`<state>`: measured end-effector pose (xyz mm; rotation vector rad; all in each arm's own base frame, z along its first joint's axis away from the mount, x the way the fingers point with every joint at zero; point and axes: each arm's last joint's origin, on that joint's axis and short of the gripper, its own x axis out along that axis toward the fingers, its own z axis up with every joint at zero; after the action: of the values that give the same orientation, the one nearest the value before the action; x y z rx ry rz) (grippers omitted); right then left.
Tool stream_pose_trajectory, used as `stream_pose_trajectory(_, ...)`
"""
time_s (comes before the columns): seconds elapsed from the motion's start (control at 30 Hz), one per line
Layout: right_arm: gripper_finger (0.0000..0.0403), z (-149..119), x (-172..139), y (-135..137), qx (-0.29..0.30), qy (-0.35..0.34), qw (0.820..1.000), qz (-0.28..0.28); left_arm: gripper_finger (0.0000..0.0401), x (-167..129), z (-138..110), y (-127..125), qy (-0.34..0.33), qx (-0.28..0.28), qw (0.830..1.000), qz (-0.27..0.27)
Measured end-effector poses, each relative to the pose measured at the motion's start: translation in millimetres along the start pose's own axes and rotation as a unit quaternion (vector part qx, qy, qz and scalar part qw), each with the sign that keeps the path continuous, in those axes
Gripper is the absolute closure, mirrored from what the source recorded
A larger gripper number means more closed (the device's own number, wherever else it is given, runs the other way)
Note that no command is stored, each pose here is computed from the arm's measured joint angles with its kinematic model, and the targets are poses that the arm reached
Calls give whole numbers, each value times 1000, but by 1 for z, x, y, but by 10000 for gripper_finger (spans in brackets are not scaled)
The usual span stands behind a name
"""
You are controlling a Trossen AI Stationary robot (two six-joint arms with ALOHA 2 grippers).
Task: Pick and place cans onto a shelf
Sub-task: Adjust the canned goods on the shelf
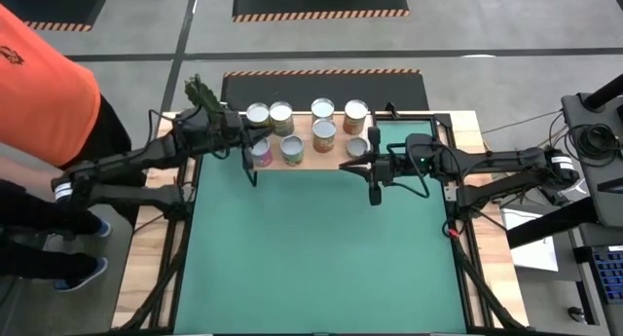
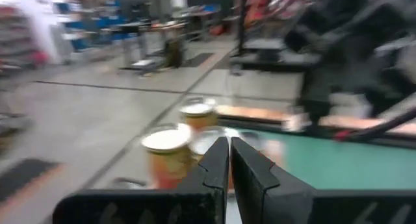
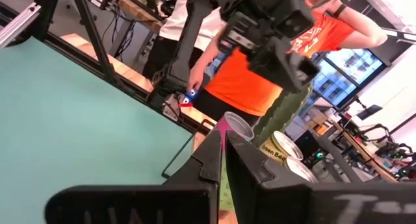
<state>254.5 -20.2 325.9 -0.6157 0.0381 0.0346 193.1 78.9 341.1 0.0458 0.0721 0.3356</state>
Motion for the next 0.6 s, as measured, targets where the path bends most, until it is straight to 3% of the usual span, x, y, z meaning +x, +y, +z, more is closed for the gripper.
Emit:
stream_pose_trajectory(0.17, 394, 0, 0, 0, 0, -1, 1000, 0, 401, 10, 27, 10, 80, 79, 991, 73)
stream_pose_trajectory(0.43, 394, 0, 0, 0, 2, 3, 1000, -3, 401, 41, 41, 19, 234, 126, 963, 49)
stream_pose_trajectory(0.6, 394, -1, -1, 0, 4, 7, 1000, -1, 401, 54, 32, 19, 272, 128, 953, 39)
